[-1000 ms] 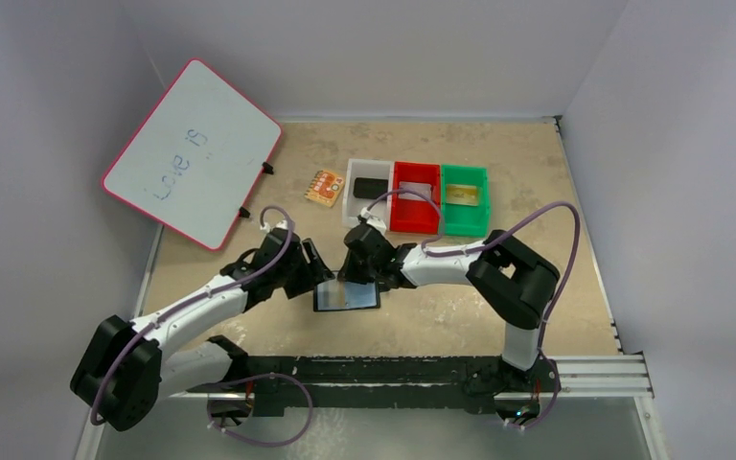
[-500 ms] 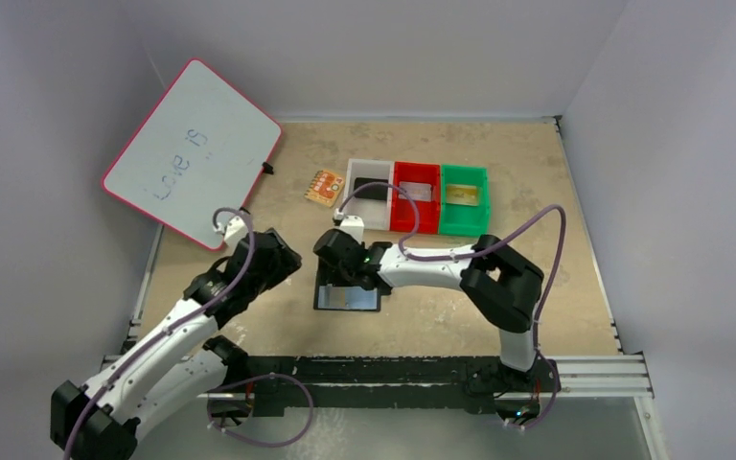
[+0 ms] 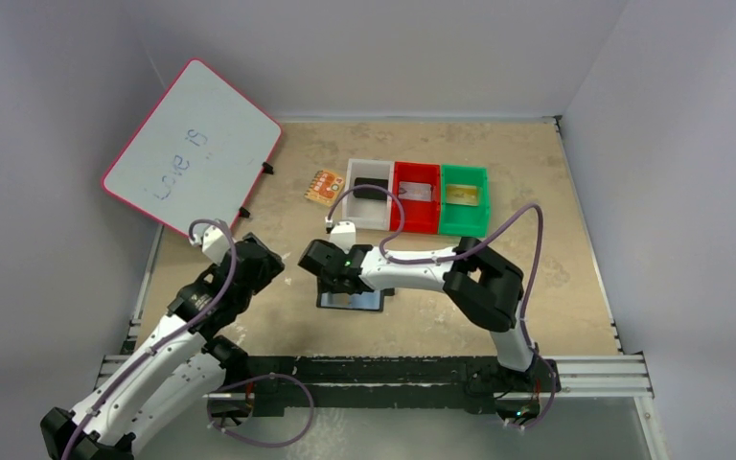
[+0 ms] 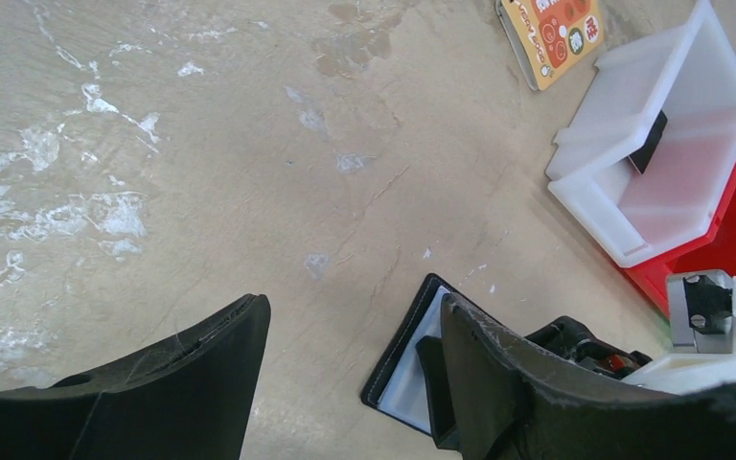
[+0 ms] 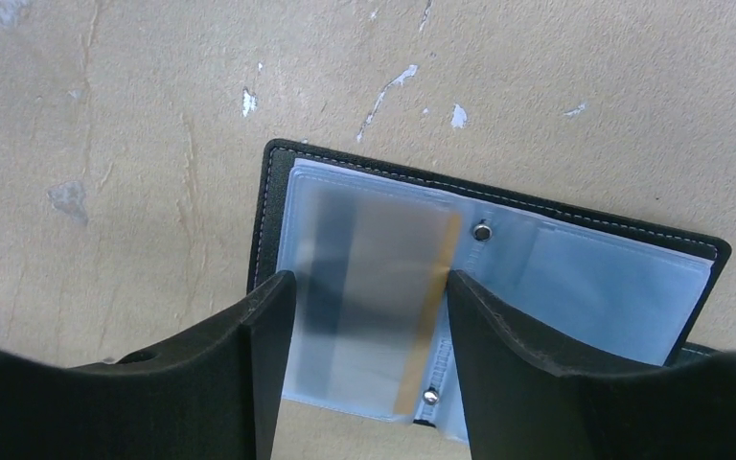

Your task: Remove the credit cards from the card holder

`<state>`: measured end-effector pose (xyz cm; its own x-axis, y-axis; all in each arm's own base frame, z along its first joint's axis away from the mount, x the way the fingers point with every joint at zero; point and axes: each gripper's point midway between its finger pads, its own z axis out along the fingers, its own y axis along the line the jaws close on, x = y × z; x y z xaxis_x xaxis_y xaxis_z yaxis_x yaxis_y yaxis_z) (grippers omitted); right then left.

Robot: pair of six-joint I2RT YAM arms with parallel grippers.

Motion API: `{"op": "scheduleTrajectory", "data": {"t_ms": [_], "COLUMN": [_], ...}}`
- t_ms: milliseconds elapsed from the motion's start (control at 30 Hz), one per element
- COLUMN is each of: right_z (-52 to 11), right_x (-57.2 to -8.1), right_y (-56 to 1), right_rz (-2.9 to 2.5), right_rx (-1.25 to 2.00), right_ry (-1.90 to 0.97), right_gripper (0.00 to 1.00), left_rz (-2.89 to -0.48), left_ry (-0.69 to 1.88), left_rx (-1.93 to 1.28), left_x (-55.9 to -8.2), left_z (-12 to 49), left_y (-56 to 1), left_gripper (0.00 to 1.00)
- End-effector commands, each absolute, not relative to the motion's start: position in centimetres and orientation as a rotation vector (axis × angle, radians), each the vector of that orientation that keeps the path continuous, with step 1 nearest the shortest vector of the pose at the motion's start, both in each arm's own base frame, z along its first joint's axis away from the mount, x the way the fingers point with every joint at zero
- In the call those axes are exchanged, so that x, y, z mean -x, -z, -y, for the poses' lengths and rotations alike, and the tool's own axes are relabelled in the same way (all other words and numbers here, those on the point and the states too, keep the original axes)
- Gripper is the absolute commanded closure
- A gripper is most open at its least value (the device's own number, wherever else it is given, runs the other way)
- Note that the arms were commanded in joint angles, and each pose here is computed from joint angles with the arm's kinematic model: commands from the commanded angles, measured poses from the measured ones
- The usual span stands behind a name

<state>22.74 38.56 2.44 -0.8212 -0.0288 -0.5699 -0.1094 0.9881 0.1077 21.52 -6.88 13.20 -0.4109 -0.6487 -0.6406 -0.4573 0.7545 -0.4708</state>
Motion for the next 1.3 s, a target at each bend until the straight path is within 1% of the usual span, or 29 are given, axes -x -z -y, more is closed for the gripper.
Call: {"op": "scheduleTrajectory", "data": {"t_ms": [0, 67, 233, 300, 433, 567, 800, 1033, 1133, 1267], "right_z": [-37.0, -36.9, -36.9, -36.7, -36.6, -36.7, -35.0, -34.4, -34.2, -34.0], "right_x": [-21.8, -21.4, -21.4, -21.6, -21.9, -22.0, -22.0, -21.2, -21.2, -21.2], "right_y": [-0.5, -0.2, 0.3, 0.5, 0.7, 1.1, 2.3, 3.8, 3.9, 3.9], "right_rz": [-2.580, -2.597, -2.609, -2.613, -2.624, -2.637, -2.672, -2.709, -2.711, -2.711], "right_rx": [0.097, 0.104, 0.100, 0.092, 0.066, 0.035, -0.069, -0.091, -0.100, -0.111], "right_ry": [-0.086, -0.104, -0.146, -0.177, -0.259, -0.366, -0.493, -0.513, -0.512, -0.516], "right_gripper": [0.45, 0.57, 0.78, 0.83, 0.99, 1.00, 1.00, 1.00, 1.00, 1.00], "left_rz": [-2.036, -2.046, -2.121, -2.152, -2.196, -2.235, -2.307, -2.374, -2.390, -2.370], "left_ry": [0.280, 0.296, 0.350, 0.367, 0.413, 0.500, 0.777, 0.943, 0.990, 1.041], "left_rx": [0.846, 0.832, 0.779, 0.763, 0.723, 0.669, 0.583, 0.579, 0.610, 0.614], "left_x": [-22.1, -22.2, -22.5, -22.6, -22.9, -23.1, -22.9, -22.4, -22.2, -22.2], "left_z": [6.6, 7.0, 8.9, 9.6, 11.0, 12.9, 17.7, 20.5, 21.1, 21.6], "left_y": [-14.4, -14.2, -12.9, -12.3, -11.6, -11.0, -9.6, -7.6, -6.7, -6.9], "left_gripper": [0.34, 0.34, 0.35, 0.35, 0.35, 0.36, 0.37, 0.38, 0.41, 0.43]}}
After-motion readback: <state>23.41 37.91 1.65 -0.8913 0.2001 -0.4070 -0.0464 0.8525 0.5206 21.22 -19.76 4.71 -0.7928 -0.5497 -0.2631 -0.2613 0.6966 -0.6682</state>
